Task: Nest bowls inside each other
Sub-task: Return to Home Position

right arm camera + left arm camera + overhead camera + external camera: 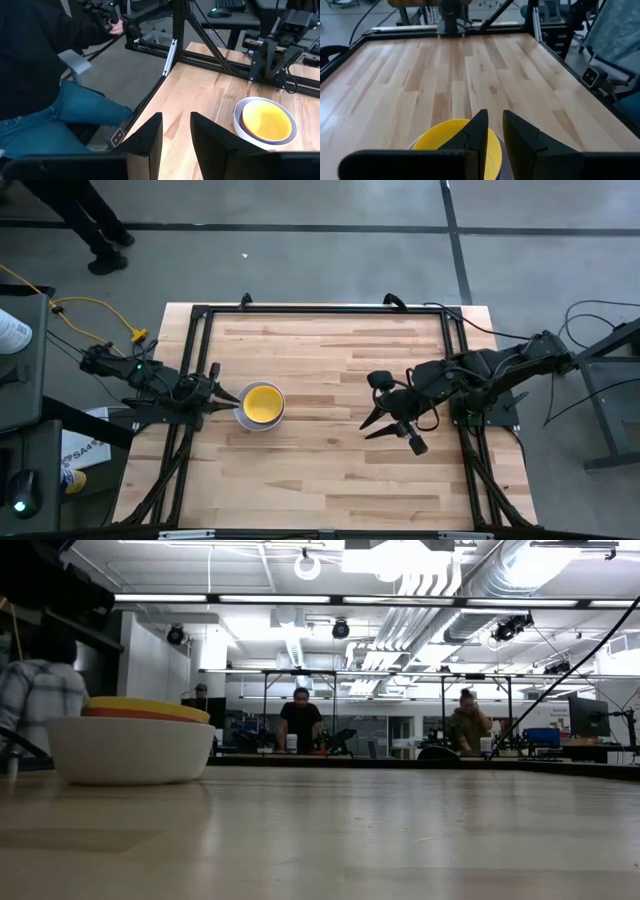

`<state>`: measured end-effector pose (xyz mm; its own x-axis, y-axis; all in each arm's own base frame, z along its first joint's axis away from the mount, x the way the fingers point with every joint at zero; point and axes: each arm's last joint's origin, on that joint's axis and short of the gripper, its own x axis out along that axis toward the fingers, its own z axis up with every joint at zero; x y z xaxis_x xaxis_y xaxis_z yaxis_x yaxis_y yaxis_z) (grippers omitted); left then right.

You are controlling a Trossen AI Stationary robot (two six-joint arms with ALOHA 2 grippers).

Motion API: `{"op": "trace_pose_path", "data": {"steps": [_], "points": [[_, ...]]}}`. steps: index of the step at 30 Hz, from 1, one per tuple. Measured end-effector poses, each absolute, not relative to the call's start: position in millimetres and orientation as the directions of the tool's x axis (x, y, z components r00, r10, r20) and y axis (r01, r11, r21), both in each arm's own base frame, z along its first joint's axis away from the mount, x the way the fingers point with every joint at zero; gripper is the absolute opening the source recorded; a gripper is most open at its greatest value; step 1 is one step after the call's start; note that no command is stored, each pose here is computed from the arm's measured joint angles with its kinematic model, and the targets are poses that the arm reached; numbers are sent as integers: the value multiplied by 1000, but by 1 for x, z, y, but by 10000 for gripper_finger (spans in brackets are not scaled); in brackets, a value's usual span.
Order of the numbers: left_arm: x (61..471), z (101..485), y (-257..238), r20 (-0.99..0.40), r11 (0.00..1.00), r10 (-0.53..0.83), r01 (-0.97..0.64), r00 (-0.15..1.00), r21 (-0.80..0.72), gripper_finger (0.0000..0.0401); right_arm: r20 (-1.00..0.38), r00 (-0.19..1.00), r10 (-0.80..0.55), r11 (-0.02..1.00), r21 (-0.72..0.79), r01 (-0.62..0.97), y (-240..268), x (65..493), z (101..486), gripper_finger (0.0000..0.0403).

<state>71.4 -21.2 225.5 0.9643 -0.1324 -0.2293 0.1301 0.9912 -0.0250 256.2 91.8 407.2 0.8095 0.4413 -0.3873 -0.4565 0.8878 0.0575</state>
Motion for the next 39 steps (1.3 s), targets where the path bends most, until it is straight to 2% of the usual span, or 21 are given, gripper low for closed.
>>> {"op": "trace_pose_path", "data": {"steps": [12, 39], "points": [[74, 201, -23, -176, 987, -158, 153, 972, -43, 58, -383, 812, 440, 889, 64, -453, 92, 256, 408, 94], [88, 180, -30, -18, 979, -200, 199, 980, -44, 58, -381, 812, 442, 889, 68, -453, 92, 257, 408, 94]]}}
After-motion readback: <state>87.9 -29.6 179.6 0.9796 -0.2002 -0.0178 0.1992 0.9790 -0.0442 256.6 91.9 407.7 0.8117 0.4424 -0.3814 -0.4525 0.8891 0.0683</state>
